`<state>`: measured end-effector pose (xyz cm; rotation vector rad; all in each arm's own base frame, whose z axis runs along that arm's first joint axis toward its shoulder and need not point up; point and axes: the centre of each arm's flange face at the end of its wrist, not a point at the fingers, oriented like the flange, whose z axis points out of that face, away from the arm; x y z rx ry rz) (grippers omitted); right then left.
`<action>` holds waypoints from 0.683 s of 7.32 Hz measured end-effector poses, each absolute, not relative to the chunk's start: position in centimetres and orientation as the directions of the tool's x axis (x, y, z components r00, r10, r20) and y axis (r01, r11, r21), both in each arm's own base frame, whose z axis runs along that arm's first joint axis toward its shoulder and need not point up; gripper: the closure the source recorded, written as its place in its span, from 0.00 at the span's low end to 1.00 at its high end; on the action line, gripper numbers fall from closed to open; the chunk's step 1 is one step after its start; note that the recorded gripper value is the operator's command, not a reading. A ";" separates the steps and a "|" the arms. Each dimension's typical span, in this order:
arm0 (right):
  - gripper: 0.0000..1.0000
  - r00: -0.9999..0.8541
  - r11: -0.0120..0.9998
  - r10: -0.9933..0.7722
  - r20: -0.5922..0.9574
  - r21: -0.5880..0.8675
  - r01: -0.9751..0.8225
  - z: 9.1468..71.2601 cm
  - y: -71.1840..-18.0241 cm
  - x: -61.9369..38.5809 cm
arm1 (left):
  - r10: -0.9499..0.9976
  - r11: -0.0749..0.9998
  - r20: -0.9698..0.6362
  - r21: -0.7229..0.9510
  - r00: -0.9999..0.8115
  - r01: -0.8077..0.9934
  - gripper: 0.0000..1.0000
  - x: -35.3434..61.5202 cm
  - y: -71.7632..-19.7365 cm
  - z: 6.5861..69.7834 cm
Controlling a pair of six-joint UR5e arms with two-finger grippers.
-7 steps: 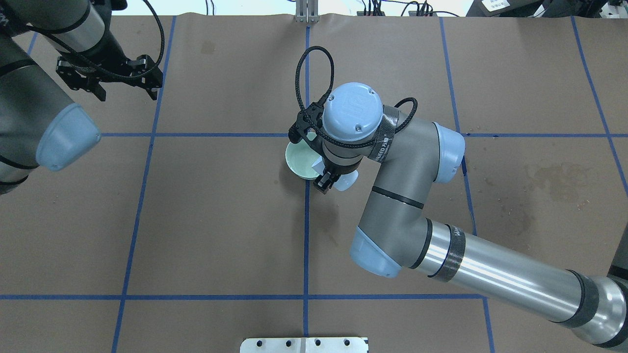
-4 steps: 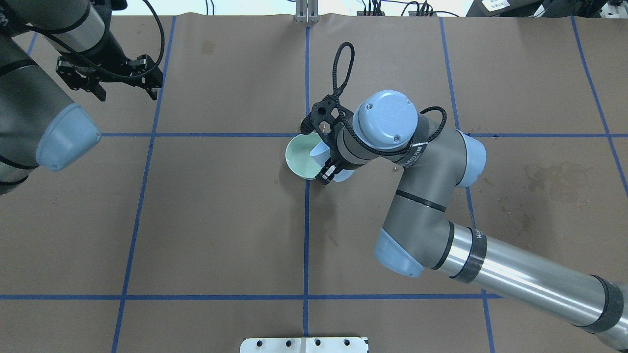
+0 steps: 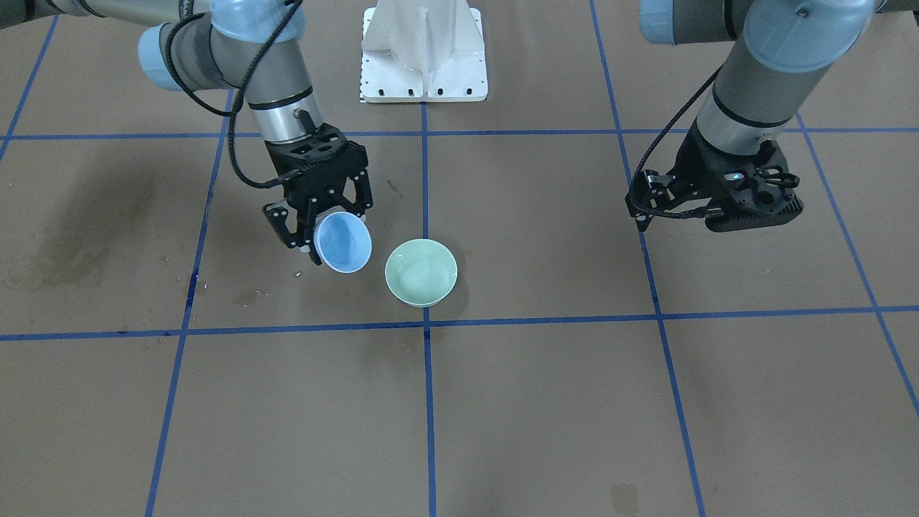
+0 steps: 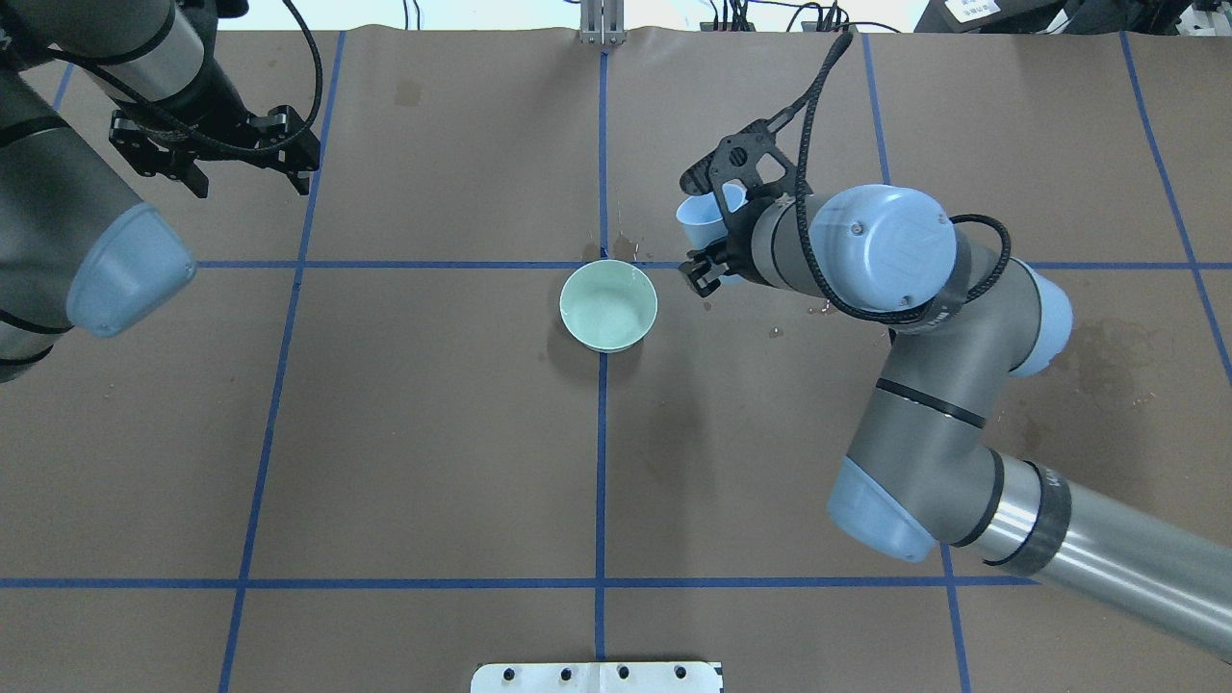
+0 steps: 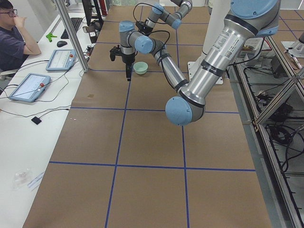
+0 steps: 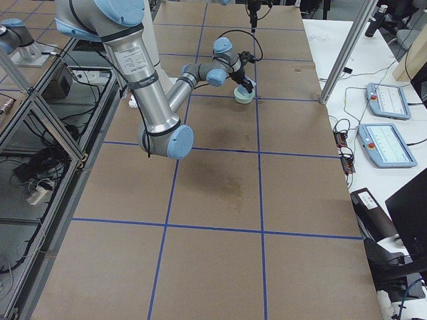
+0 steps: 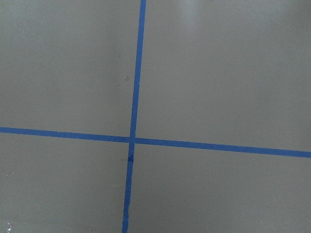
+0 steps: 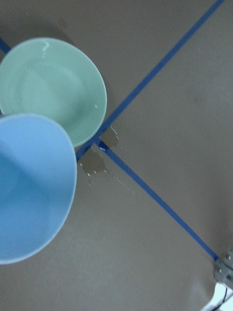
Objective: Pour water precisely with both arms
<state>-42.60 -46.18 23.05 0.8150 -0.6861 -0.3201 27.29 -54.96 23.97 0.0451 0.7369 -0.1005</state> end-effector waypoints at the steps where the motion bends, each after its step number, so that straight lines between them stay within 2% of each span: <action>1: 1.00 0.790 0.661 -0.425 0.443 0.747 -0.064 24.8 -46.1 -39.4 | -0.075 0.994 -0.675 0.007 0.734 0.109 0.00 27.2 -54.8 23.8; 5: 1.00 0.851 0.697 -0.185 0.491 0.676 -0.238 30.7 -45.2 -30.9 | -0.068 0.994 -0.683 0.018 0.727 0.110 0.00 26.9 -54.3 23.0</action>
